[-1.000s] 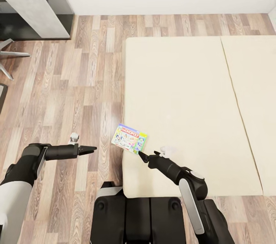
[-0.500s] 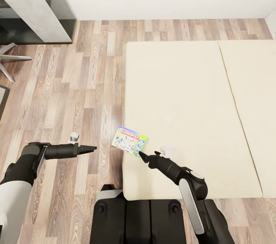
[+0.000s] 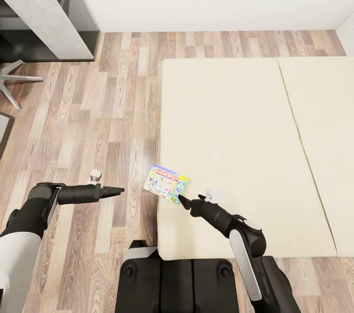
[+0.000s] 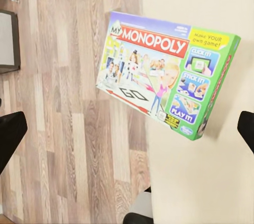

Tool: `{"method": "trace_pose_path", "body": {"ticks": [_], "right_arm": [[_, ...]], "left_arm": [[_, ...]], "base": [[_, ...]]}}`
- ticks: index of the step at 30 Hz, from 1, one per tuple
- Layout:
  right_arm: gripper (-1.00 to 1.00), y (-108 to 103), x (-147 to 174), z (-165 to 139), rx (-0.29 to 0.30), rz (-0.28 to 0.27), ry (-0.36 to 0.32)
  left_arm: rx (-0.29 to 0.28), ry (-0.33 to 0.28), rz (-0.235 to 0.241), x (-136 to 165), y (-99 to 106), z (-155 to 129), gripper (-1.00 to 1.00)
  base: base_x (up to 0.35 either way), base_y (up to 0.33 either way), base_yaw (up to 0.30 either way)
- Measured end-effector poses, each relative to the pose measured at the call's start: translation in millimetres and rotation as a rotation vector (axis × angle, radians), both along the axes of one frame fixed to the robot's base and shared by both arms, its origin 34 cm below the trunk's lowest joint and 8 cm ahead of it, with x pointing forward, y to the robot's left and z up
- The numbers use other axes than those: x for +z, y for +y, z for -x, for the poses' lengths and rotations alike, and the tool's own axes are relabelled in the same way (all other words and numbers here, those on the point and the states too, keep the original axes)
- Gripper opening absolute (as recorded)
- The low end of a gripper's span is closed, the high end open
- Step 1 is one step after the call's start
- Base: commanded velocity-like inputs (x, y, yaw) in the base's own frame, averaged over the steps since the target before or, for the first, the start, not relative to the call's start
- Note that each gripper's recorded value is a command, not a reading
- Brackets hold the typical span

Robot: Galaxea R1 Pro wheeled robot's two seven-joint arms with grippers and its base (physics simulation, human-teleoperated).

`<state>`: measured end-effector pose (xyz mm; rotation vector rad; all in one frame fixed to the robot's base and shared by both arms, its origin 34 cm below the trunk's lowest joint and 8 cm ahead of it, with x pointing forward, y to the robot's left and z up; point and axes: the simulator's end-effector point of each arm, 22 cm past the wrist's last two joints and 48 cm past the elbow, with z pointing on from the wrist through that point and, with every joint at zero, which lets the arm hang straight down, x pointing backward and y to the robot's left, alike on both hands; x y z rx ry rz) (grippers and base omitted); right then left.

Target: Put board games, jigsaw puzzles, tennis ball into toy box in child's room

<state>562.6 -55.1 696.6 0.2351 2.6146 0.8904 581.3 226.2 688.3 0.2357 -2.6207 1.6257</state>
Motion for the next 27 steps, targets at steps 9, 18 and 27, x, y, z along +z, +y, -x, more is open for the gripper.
{"method": "trace_pose_path", "body": {"ticks": [9,18,27], "right_arm": [[1.0,1,5,-3,0.002,0.0,-0.01],[1.0,1,12,-7,0.003,0.001,-0.025],[1.0,1,19,-12,0.002,0.001,-0.042]], "left_arm": [[-0.002,-0.014,0.0,7,0,-4,1.0],[0.0,-0.03,0.0,14,0,-9,1.0],[0.001,-0.045,-0.001,21,0,-14,1.0]], "base": [[0.0,0.0,0.0],[0.0,0.0,0.0],[0.0,0.0,0.0]]}}
